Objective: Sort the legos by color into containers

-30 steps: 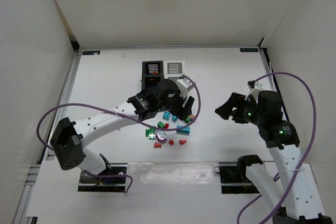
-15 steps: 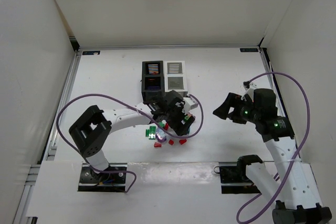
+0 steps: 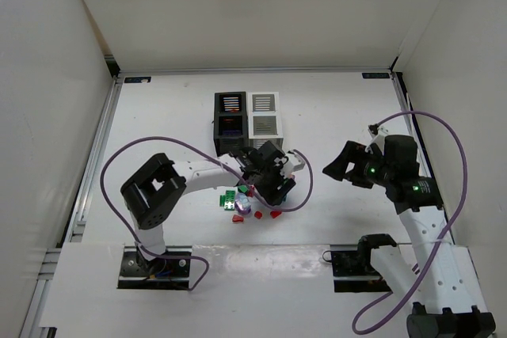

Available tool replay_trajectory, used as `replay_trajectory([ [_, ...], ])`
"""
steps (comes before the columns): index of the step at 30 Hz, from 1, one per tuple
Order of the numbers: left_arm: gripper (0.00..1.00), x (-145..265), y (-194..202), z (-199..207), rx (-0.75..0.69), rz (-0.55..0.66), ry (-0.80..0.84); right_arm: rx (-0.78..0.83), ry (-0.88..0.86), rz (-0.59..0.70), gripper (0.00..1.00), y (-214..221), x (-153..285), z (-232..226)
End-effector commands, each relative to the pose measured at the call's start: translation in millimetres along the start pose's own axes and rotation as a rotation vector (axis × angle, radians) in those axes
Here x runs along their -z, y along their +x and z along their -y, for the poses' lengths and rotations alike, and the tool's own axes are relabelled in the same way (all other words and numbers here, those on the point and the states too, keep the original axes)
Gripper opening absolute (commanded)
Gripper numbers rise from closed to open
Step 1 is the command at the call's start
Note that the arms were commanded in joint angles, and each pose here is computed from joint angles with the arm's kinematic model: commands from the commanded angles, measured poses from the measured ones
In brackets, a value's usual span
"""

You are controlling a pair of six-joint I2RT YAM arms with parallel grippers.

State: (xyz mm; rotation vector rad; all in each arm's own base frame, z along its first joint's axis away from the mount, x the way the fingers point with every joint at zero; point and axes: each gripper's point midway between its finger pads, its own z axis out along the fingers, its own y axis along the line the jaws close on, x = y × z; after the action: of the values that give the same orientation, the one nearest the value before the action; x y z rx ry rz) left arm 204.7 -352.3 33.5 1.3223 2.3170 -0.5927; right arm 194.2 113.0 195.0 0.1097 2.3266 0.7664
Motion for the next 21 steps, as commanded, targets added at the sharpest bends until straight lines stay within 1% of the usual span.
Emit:
replay_trajectory([
  [1, 0.75, 4, -14, -2, -0.030, 0.017, -0.035, 0.019, -0.033, 0.017, 0.83, -5, 0, -4],
  [3, 0.70, 4, -15, 1, -0.049, 0.014, -0.051, 0.014, -0.032, 0.021, 0.83, -7, 0, -3],
  [4, 0.70, 0, -11, -1, -0.056, -0.006, -0.062, 0.018, -0.038, 0.021, 0.83, -7, 1, -3],
  [7, 0.66, -3, -9, 1, -0.060, -0.032, -0.066, 0.005, -0.025, 0.028, 0.83, -9, 3, 1],
  [9, 0.58, -2, -10, 0, -0.053, -0.029, -0.073, -0.004, -0.031, 0.032, 0.83, -10, 5, 3],
  [12, 0.50, 2, -14, 0, -0.040, -0.013, -0.081, -0.021, -0.036, 0.044, 0.83, -13, 7, 6],
  [13, 0.48, 13, -24, 3, -0.048, 0.023, -0.082, -0.028, -0.033, 0.050, 0.83, -15, 7, 8],
  [15, 0.43, 21, -31, -1, -0.044, 0.054, -0.111, -0.030, -0.038, 0.057, 0.83, -16, 9, 9],
  [16, 0.43, 27, -36, -2, -0.046, 0.074, -0.121, -0.031, -0.039, 0.057, 0.83, -17, 9, 9],
  [17, 0.40, 46, -52, 1, -0.054, 0.141, -0.127, -0.033, -0.042, 0.059, 0.83, -17, 9, 8],
  [18, 0.39, 55, -57, -2, -0.061, 0.161, -0.153, -0.028, -0.045, 0.062, 0.83, -18, 9, 8],
  [19, 0.39, 75, -70, 0, -0.068, 0.218, -0.161, -0.026, -0.050, 0.068, 0.83, -21, 10, 7],
  [20, 0.39, 83, -74, -2, -0.064, 0.237, -0.177, -0.025, -0.050, 0.070, 0.83, -21, 10, 7],
  [21, 0.39, 99, -84, 2, -0.075, 0.284, -0.177, -0.028, -0.051, 0.067, 0.83, -21, 9, 7],
])
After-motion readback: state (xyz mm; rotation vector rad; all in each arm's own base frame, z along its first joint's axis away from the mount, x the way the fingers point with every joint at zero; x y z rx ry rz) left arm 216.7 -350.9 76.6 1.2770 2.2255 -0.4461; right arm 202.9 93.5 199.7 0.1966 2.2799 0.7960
